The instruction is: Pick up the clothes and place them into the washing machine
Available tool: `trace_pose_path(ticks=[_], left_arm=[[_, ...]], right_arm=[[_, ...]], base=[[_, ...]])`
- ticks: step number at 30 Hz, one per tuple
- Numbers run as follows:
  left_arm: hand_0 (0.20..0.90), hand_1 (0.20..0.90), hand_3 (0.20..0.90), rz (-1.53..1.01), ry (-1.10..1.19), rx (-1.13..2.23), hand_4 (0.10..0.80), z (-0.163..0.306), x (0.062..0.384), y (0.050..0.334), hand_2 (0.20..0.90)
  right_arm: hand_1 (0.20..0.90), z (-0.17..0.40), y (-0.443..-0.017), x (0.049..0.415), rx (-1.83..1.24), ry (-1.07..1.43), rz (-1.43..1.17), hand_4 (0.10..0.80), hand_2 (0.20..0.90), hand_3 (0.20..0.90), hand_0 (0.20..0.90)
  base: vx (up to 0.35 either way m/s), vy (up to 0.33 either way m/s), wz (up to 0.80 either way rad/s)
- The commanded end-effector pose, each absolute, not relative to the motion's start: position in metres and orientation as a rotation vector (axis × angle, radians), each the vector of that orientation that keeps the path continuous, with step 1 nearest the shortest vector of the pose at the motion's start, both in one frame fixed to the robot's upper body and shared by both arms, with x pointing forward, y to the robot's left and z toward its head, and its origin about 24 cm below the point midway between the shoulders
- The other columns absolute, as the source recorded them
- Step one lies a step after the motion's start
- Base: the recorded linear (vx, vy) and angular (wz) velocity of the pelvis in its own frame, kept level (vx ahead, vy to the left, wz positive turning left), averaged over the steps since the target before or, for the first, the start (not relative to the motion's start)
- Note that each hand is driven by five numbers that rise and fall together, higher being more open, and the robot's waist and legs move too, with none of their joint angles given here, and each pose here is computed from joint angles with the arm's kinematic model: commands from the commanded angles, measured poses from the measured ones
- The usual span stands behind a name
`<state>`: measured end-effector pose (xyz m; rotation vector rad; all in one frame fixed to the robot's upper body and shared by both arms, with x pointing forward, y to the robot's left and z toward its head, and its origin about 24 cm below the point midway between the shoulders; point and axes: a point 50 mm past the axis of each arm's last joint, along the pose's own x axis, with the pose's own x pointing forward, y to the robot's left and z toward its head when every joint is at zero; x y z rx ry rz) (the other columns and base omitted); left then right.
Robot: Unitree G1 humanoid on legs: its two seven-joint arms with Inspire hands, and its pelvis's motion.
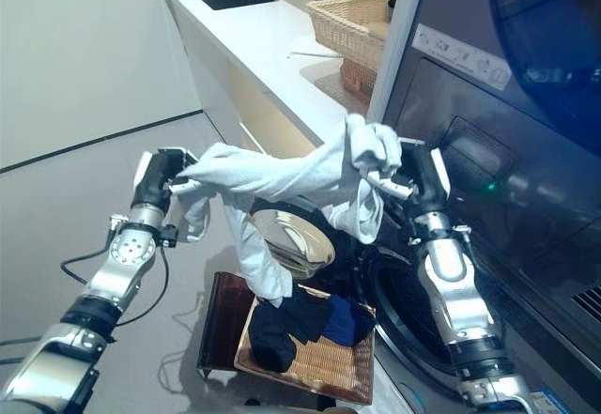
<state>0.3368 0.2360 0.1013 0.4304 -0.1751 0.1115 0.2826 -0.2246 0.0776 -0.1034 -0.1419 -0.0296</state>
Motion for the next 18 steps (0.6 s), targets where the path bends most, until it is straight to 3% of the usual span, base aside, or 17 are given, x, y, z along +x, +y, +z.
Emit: trace_pose_path(ticks=[1,18], left_arm=[[0.2,0.2,0.2,0.235,-0.652,0.364,0.3,0.232,0.356,0.236,0.2],[0.2,0.2,0.2,0.189,-0.778,0.207,0.3,0.257,0.353,0.212,0.2]], right_arm=[[0.2,0.09,-0.24,0.276,-0.174,-0.226,-0.059,0.3,0.2,0.2,0.2],[0.2,0.034,-0.192,0.277,-0.314,-0.011,0.147,0.3,0.2,0.2,0.2]], base=[[-0.007,-0.013,0.06],[-0.002,-0.007,0.02]])
